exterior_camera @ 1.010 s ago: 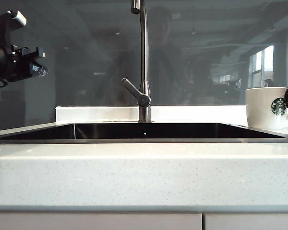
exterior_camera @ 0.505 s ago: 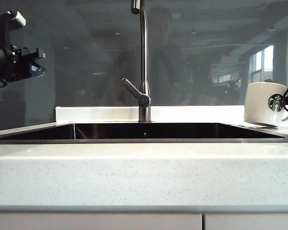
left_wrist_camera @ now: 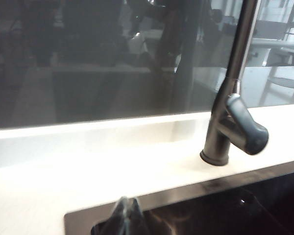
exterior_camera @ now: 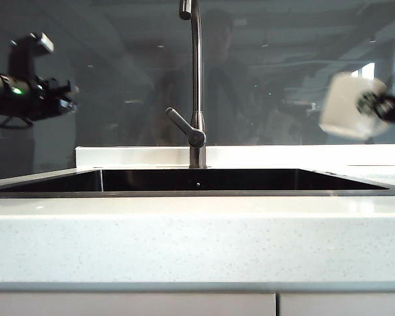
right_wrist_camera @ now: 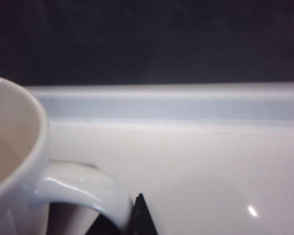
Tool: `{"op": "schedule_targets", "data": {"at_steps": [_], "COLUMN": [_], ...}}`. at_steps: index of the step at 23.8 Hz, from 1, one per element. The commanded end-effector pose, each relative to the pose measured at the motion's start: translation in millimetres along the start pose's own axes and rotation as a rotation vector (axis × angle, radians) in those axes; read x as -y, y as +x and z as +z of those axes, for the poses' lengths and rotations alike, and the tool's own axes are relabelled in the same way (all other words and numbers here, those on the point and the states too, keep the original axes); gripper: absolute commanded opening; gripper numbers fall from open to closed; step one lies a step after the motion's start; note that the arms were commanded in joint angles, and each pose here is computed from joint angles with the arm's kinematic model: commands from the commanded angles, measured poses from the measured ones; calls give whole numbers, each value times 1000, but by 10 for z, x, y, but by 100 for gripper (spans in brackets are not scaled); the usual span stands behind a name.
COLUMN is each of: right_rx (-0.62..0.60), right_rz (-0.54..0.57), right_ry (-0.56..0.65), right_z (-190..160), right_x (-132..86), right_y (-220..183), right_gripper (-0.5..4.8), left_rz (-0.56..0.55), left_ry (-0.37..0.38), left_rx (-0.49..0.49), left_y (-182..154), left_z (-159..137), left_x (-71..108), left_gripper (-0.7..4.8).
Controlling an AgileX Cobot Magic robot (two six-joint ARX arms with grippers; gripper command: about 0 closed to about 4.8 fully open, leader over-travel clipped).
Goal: Pick up the mug next to the sink, go to the faucet to get some water, pour the water into the sink, and finally put the mug back to its place.
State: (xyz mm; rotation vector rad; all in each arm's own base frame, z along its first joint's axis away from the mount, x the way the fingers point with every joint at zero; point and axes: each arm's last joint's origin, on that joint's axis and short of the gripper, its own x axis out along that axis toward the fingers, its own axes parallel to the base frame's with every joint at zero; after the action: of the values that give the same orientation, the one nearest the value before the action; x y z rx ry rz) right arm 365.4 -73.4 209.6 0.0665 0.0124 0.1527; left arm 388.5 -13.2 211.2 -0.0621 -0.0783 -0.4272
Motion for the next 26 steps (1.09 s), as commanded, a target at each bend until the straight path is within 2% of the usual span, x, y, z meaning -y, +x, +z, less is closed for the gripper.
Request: {"op": "schedule_targets", "data": {"at_steps": [1,2,3,7,9,11,13,17,21,26], "right_rx": [55,49,18,-52,-73,-84,-49,-34,-14,-13], "right_rz": [135,160,217,301,321,330,324,313,325,323], "right_ry": [-3,-1,7,-37,-97,-145,-200,-205,-206,-229], "right_z": [345,412,554,812,927,1028,1181,1280,1383,1419], "right_x": [-313,-392,-611,-1067,-1309,-1544,-1852,-2004,-2117,-2246], "right_y": [164,219,346,524,569,588,591,640,722,798], "right_gripper": [-5,-5,-5,-5,-5,-5,-5,-5,-5,-5], "left_rz": [-78,-113,-181,-276,-314,-357,-498,-557,-536,-572], "left_ry": [-48,-66,-79,-108,-137,-138,-136,-122,-98,-95], "left_rx": [5,6,9,31,42,44,50,72,103,119], "left_y": [234,319,499,897,1080,1255,1596,1846,1925,1937], "left_z": [-76,-100,-158,-265,-308,-357,-403,-388,-333,-279], "left_x": [-91,-111,-135,-163,-150,-108,53,219,277,314], "left_gripper": [-2,-1,11,230,286,291,312,312,311,311]}}
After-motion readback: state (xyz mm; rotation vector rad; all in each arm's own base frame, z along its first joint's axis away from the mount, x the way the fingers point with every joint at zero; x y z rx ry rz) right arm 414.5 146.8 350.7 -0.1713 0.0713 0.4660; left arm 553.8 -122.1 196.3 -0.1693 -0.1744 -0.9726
